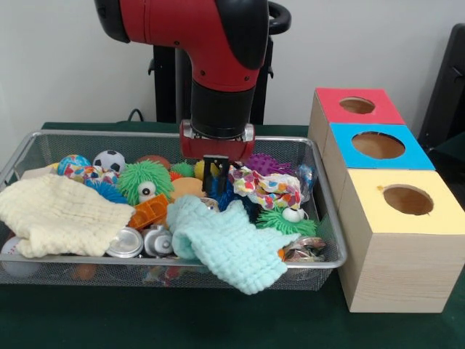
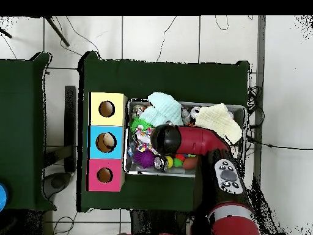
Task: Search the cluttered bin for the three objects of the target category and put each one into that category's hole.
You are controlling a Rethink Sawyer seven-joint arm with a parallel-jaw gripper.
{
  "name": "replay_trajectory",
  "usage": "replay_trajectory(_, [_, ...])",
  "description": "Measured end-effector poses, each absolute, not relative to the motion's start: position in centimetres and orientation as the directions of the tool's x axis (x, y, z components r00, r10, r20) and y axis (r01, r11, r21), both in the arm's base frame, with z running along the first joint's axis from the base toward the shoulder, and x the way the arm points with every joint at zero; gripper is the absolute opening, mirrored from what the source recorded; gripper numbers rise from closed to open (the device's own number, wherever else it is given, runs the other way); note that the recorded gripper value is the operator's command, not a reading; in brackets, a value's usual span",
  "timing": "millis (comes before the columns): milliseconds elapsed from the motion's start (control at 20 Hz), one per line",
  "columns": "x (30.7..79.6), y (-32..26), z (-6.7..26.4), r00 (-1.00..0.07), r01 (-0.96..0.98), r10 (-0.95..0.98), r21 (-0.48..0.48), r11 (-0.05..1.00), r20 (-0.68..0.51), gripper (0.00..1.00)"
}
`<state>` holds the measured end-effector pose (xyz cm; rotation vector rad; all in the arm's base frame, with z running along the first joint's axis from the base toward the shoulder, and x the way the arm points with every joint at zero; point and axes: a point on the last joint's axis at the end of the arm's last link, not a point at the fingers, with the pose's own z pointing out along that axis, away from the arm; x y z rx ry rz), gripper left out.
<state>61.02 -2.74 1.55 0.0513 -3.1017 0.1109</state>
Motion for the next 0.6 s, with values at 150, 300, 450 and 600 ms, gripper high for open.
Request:
replay_trajectory(150, [60.8,-2.74,1.48,-0.999,-0.033,-0.031,-0.069,0.997,0.043,1.0])
replay_trajectory(300, [60.41,-2.62,1.36,-0.998,-0.034,-0.031,-0.067,0.997,0.051,1.0])
replay_trajectory(450, [60.15,-2.55,1.26,-0.998,-0.035,-0.031,-0.065,0.997,0.055,1.0])
replay_trajectory(600, [60.06,-2.52,1.2,-0.998,-0.035,-0.031,-0.065,0.997,0.053,1.0])
